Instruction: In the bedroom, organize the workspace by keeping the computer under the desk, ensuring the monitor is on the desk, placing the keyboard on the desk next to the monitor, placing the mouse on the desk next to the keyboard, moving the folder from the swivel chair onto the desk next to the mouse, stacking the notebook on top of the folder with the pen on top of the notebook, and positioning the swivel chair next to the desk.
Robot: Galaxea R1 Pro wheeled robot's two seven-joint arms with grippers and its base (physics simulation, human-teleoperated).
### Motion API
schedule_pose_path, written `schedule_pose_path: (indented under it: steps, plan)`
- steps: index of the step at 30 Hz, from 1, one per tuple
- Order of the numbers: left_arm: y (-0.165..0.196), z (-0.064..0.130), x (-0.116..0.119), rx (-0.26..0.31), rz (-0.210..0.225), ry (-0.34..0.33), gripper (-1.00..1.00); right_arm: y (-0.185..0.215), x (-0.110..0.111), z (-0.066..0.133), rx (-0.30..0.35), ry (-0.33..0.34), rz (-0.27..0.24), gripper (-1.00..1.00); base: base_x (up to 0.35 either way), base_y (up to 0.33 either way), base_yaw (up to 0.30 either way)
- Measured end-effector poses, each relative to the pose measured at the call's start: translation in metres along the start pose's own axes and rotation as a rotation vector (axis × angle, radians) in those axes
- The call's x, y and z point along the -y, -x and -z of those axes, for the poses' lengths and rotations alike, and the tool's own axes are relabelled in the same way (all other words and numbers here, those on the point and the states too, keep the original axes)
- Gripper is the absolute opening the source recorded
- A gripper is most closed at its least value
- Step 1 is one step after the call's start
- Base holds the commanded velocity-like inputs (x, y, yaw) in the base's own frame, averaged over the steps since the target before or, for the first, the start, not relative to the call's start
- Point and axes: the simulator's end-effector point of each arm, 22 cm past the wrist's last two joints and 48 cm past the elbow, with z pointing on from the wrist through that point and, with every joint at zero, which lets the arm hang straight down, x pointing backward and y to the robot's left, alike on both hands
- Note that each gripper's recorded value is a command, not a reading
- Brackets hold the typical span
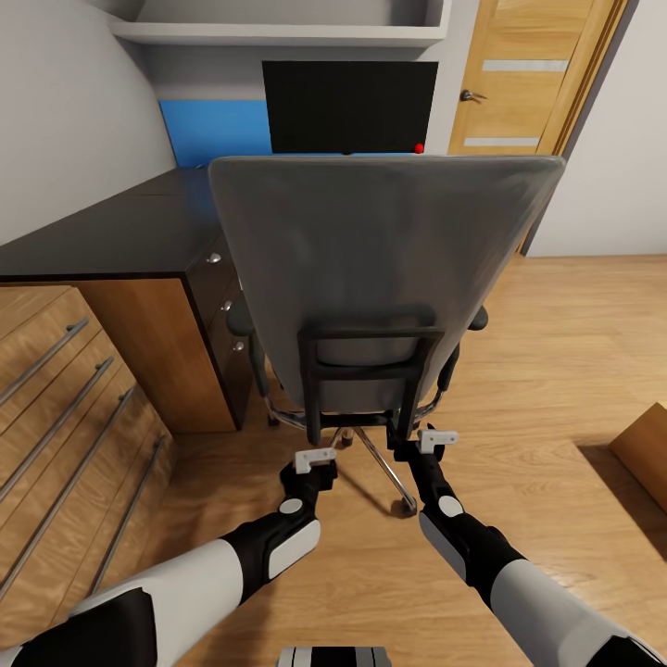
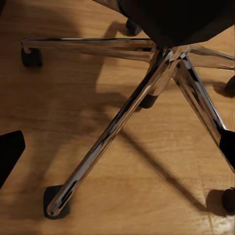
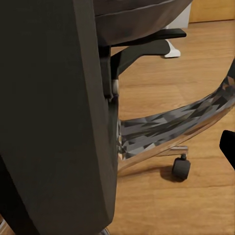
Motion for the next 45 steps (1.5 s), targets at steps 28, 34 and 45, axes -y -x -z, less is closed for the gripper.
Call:
schedule_pose_path:
  steps: [28,34,45]
  plan:
    - [0.042,0.005,0.002,0.186,0.106,-0.010,1.00,-0.001,0.002,0.000,-0.003,-0.003,0.002,1.00,0.056,0.000,0.000]
    - [0.041,0.005,0.000,0.184,0.104,-0.005,1.00,-0.001,0.002,0.000,-0.002,-0.003,0.001,1.00,0.324,0.000,0.000]
    - [0.041,0.004,-0.001,0.181,0.109,-0.001,1.00,-0.001,0.001,0.000,-0.002,0.001,0.004,1.00,0.290,-0.044,0.000]
